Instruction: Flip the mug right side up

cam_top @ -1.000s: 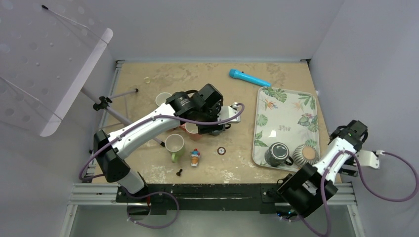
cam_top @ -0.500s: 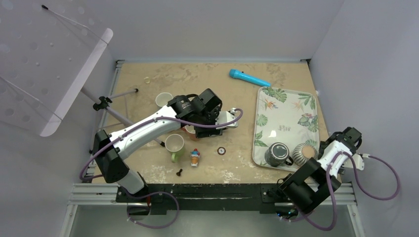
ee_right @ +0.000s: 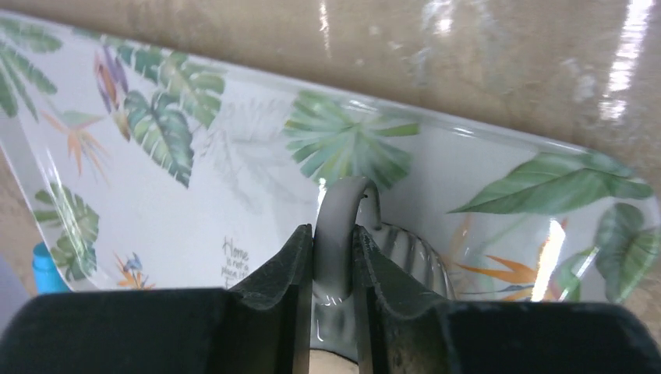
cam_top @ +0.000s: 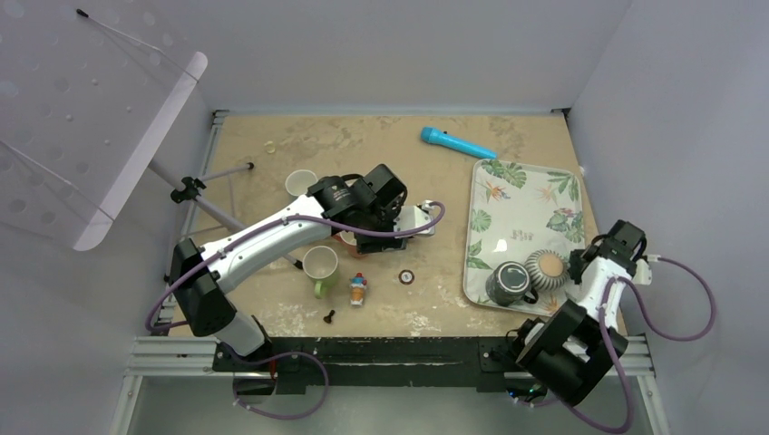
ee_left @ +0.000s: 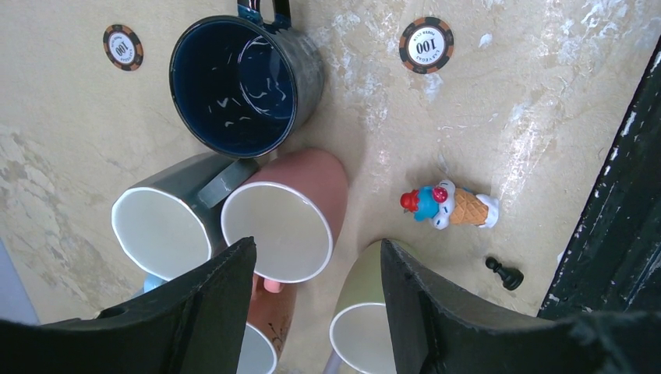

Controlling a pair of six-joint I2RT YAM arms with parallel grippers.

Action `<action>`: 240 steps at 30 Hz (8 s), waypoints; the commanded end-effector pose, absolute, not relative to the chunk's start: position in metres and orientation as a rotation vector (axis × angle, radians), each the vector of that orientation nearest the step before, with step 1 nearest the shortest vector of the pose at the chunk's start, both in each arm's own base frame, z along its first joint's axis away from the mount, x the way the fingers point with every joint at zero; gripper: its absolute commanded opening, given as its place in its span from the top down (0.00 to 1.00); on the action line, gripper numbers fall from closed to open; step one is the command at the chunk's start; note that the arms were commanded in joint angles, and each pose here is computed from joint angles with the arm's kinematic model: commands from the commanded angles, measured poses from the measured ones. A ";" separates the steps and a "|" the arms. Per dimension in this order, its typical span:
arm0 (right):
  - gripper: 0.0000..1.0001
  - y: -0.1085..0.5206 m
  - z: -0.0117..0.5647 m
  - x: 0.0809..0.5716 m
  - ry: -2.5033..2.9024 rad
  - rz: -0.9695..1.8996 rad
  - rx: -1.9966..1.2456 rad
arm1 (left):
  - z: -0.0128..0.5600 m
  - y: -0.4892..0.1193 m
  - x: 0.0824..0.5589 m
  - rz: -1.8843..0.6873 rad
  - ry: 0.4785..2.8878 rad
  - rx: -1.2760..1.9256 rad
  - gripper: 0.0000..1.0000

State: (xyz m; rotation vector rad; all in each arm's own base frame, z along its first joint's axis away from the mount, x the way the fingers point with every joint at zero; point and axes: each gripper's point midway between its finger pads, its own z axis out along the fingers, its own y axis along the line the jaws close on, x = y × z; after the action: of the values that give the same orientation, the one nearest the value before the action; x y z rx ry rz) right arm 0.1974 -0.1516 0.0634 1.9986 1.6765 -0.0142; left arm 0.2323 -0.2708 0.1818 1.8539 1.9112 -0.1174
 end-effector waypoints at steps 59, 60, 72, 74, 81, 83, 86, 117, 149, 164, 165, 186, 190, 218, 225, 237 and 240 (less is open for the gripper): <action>1.00 0.187 0.353 0.255 1.479 1.006 -0.550 | 0.350 -0.285 0.227 -1.182 1.719 1.483 0.08; 1.00 0.195 0.359 0.247 1.443 1.025 -0.587 | 0.351 -0.285 0.224 -1.196 1.715 1.485 0.07; 1.00 0.252 0.411 0.166 1.104 1.228 -0.939 | 0.372 -0.293 0.198 -1.383 1.570 1.513 0.00; 1.00 0.257 0.415 0.158 1.068 1.246 -0.968 | 0.377 -0.294 0.193 -1.399 1.538 1.517 0.00; 1.00 0.264 0.430 0.140 0.978 1.269 -1.006 | 0.381 -0.303 0.187 -1.443 1.483 1.529 0.00; 1.00 0.263 0.433 0.142 0.972 1.254 -0.993 | 0.380 -0.302 0.174 -1.512 1.456 1.557 0.03; 1.00 0.262 0.435 0.141 0.958 1.243 -0.993 | 0.367 -0.299 0.152 -1.578 1.473 1.617 0.16; 0.10 -0.027 0.238 0.276 1.879 0.079 1.069 | 0.157 -0.300 0.172 -0.369 1.797 2.017 1.00; 0.12 -0.029 0.135 0.198 2.106 -0.105 1.492 | 0.079 -0.318 0.280 -0.262 1.749 2.318 1.00; 0.15 -0.047 0.085 0.163 2.089 -0.270 1.824 | 0.085 -0.315 0.276 -0.392 1.789 2.366 0.47; 0.15 -0.044 0.084 0.163 2.085 -0.258 1.851 | 0.088 -0.313 0.273 -0.400 1.791 2.372 0.44; 0.32 -0.039 0.099 0.276 1.959 0.052 1.835 | 0.124 -0.308 0.253 -0.376 1.670 2.359 0.42; 0.33 -0.022 0.076 0.286 2.166 0.109 1.738 | 0.120 -0.307 0.259 -0.330 1.678 2.347 0.42; 0.92 0.059 0.056 0.265 2.622 0.345 0.975 | 0.134 -0.307 0.260 -0.315 1.679 2.306 0.44; 1.00 0.075 0.125 0.291 2.477 0.498 0.628 | 0.189 -0.311 0.235 -0.489 1.698 2.215 0.34; 1.00 0.149 0.306 0.278 1.862 0.920 -0.110 | 0.311 -0.326 0.185 -1.197 1.753 1.664 0.02; 1.00 0.166 0.362 0.255 1.647 0.985 -0.236 | 0.346 -0.329 0.183 -1.340 1.686 1.495 0.00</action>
State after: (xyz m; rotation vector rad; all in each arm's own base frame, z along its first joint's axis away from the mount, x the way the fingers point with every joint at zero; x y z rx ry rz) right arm 0.2790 0.1323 0.2453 0.0780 2.0662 0.8347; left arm 0.2010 -0.3177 0.2885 1.7491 1.7583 -0.9941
